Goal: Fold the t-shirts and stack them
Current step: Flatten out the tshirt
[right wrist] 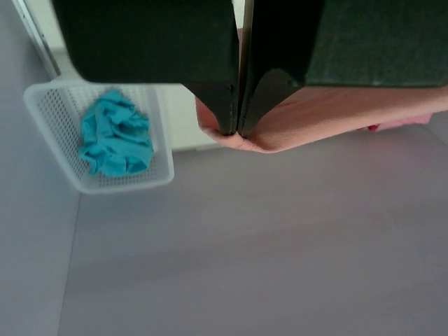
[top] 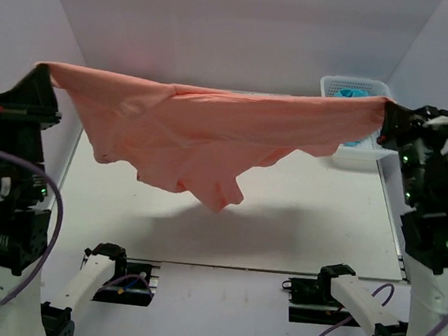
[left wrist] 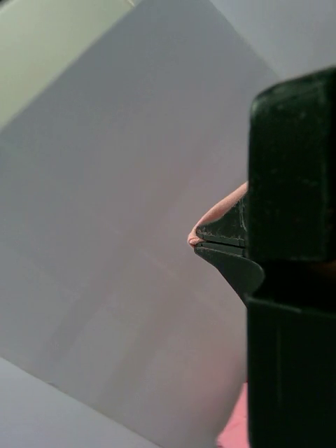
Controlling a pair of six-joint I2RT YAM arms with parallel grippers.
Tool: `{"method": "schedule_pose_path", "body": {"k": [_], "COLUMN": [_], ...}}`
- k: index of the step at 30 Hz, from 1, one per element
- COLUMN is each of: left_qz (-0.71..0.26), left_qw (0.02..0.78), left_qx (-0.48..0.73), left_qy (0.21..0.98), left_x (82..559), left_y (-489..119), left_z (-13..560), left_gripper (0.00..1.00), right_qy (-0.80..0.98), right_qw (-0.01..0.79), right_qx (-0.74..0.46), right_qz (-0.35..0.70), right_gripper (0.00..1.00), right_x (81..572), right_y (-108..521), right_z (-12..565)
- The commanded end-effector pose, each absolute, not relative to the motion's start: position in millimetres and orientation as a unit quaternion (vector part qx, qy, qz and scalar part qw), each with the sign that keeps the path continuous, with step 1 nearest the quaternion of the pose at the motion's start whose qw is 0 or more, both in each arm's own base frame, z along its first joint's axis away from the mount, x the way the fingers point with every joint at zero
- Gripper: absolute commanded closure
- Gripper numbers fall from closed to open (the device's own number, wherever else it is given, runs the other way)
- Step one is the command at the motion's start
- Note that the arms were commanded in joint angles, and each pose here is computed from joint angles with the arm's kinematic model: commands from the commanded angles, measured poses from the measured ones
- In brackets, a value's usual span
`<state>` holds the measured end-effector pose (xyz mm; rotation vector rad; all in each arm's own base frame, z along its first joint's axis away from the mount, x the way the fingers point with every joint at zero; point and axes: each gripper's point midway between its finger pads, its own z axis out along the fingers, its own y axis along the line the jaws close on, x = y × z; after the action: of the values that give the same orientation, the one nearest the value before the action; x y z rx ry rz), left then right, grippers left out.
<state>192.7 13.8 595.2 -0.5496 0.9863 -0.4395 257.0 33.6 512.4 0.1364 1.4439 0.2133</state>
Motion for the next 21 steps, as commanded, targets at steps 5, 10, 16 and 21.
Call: {"method": "schedule_pose_path", "body": {"k": [5,10,16,21], "left_qz": [-0.196,-0.224,-0.228,-0.219], "left_qw": [0.875,0.891,0.889,0.856], "left_qx": [-0.235,-0.19,-0.178,-0.187], "left_qy": [0.376,0.347,0.355,0.429], "left_x": [111,71,77,143], "left_y": [32,21,16,4], "left_z": [664,691,695,665], "left_gripper": [1.0,1.0,1.0,1.0], "right_qy": [0.56,0.527,0.514,0.564], "right_qw": [0.822,0.841,0.843,0.81], "right_qx": [0.055,0.03,0.012,0.031], "right_qz": [0.083,0.117,0.161,0.159], "right_gripper": [1.0,1.0,1.0,1.0], "right_x": [174,133,118,146], "right_y": [8,13,25,28], "right_z": [577,595,594,562]}}
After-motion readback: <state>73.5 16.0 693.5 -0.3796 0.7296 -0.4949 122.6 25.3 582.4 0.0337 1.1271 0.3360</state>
